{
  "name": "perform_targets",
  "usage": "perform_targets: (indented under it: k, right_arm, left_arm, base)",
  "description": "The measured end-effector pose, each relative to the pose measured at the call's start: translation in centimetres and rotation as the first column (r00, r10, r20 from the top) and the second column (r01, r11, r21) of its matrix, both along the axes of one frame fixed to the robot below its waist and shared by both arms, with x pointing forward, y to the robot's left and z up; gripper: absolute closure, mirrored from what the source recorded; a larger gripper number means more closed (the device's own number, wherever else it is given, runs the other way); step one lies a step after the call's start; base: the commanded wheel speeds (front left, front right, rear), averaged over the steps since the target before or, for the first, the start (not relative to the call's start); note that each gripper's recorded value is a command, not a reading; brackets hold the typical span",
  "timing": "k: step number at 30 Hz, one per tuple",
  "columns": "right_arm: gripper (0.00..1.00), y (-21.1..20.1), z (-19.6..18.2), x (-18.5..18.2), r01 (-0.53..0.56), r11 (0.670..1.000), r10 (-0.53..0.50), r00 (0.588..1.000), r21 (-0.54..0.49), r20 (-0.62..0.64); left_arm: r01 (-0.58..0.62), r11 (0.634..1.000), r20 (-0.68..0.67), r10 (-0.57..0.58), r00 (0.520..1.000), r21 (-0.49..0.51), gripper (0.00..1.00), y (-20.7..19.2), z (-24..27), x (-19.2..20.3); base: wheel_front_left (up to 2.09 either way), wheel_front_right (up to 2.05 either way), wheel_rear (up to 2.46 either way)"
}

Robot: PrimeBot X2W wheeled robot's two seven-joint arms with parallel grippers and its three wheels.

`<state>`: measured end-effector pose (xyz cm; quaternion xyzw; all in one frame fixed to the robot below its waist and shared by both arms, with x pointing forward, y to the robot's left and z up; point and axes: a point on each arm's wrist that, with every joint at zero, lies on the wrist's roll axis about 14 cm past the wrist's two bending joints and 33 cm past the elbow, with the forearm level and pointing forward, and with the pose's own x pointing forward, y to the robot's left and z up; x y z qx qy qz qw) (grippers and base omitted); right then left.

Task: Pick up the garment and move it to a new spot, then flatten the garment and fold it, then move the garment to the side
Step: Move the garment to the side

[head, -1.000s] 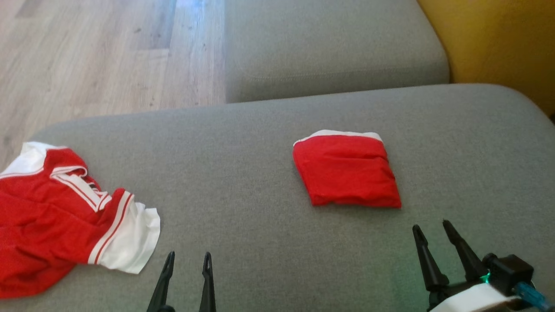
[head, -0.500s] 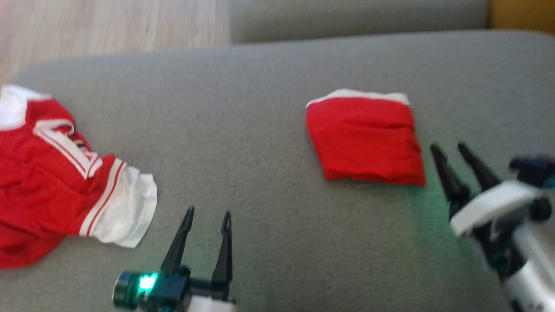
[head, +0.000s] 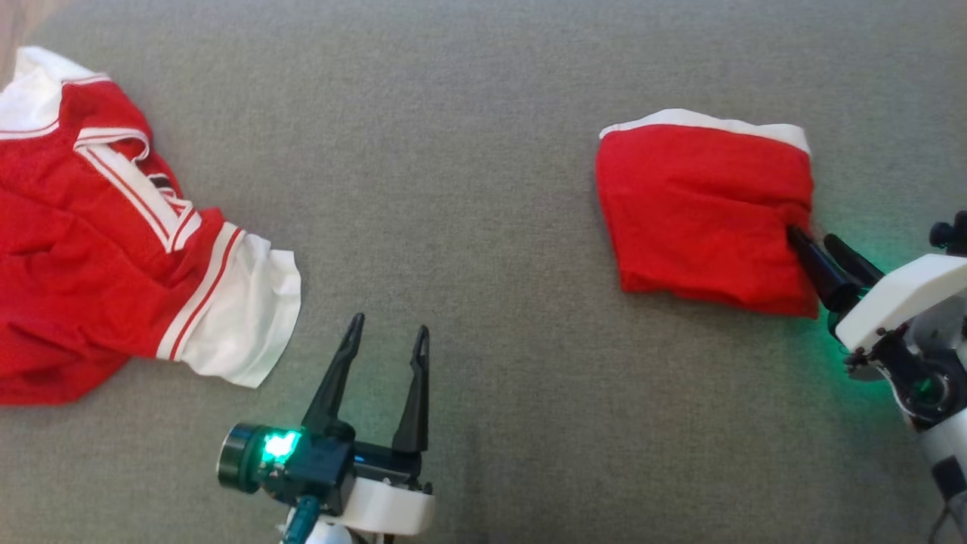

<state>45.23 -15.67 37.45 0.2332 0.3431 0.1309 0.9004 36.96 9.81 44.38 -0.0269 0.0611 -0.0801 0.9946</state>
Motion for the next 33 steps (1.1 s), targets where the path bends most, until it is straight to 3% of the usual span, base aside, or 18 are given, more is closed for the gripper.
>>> perform_targets:
  k: [1,2,4,11,19,33]
  right_arm:
    - [0.09,0.1,-0.3,0.0,-0.008,1.0,0.008,1.0,-0.003,-0.015]
    - [0.31,0.0,-0.5,0.1,-0.007,1.0,0.007,1.0,0.0,-0.02]
    - [1.0,0.2,-0.5,0.6,-0.003,1.0,0.003,1.0,0.016,-0.024]
    - [1.0,-0.4,-0.5,0.9,-0.006,1.0,0.006,1.0,0.01,-0.016]
    - [1.0,-8.6,1.6,2.7,0.051,0.98,-0.039,0.997,-0.193,0.065]
    - [1.0,-23.0,3.7,3.9,0.251,0.84,-0.206,0.968,-0.48,0.145]
  left_arm:
    - [0.002,1.0,-0.005,-0.002,1.0,-0.001,0.0,-0.1,-0.1,0.0]
    - [0.002,1.0,-0.007,-0.002,1.0,-0.001,0.0,-0.1,-0.2,0.0]
    - [0.001,1.0,-0.005,-0.001,1.0,0.002,0.0,0.0,-0.2,0.4]
    - [0.009,1.0,0.002,-0.009,1.0,0.001,0.0,-0.4,-0.3,1.5]
    - [0.073,0.997,0.01,-0.073,0.997,-0.024,0.0,-2.5,-0.6,3.3]
    - [0.208,0.977,0.016,-0.207,0.978,-0.049,0.0,-6.5,-3.1,7.9]
  base:
    - [0.0,0.0,0.0]
    - [0.0,0.0,0.0]
    - [0.0,0.0,0.0]
    - [0.0,0.0,0.0]
    - [0.0,0.0,0.0]
    - [0.0,0.0,0.0]
